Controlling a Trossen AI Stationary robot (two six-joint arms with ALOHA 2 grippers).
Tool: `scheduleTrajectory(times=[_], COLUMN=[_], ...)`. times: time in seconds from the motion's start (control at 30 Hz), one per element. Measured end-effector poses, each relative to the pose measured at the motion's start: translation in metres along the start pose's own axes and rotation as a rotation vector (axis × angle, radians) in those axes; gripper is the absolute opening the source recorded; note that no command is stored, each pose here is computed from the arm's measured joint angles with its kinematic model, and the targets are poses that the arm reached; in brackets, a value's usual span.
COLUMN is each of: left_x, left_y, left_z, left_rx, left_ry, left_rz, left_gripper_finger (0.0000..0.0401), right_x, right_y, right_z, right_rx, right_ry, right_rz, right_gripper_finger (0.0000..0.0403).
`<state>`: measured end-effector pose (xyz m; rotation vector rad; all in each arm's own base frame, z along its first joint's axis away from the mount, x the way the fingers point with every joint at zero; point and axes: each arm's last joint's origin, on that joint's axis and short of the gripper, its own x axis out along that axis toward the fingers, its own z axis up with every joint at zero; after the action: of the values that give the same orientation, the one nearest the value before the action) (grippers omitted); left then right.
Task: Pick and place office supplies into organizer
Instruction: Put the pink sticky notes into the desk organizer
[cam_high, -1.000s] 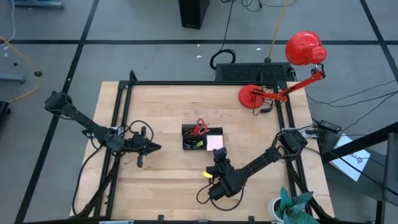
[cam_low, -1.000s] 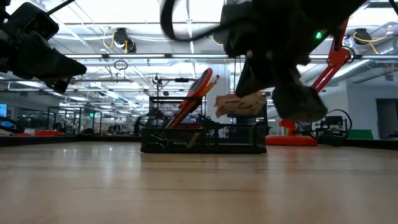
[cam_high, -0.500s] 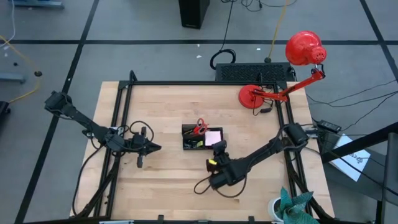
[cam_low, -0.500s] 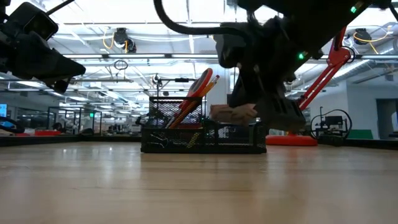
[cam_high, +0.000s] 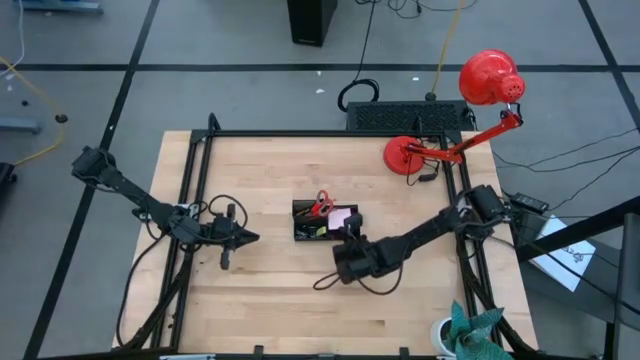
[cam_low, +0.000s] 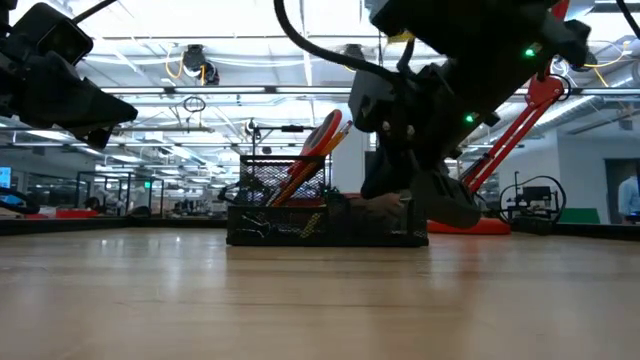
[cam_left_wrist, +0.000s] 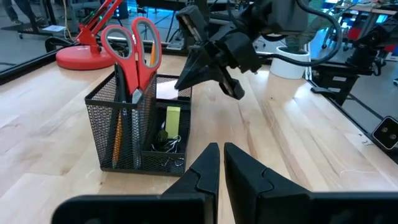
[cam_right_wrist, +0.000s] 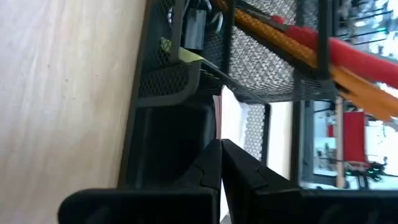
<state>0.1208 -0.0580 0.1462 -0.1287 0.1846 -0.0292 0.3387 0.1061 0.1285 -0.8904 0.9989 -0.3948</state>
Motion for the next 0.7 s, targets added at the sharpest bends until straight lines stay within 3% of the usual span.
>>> scheduleTrajectory(times=[0.43, 0.7], left_x=[0.000, 0.000], left_y=[0.000, 0.000], left_z=[0.000, 0.000], left_rx=[0.003, 0.002], left_ry=[0.000, 0.000], left_rz=[-0.001, -0.002], left_gripper_finger=[0.0031, 0.0031], right_x=[0.013, 0.018], right_y=[-0.007, -0.006], right_z=[-0.003, -0.003], right_rx=[0.011, 0.103], right_ry=[0.008, -0.008], right_rz=[0.111, 0.280], right_gripper_finger=[0.0000, 0.0008])
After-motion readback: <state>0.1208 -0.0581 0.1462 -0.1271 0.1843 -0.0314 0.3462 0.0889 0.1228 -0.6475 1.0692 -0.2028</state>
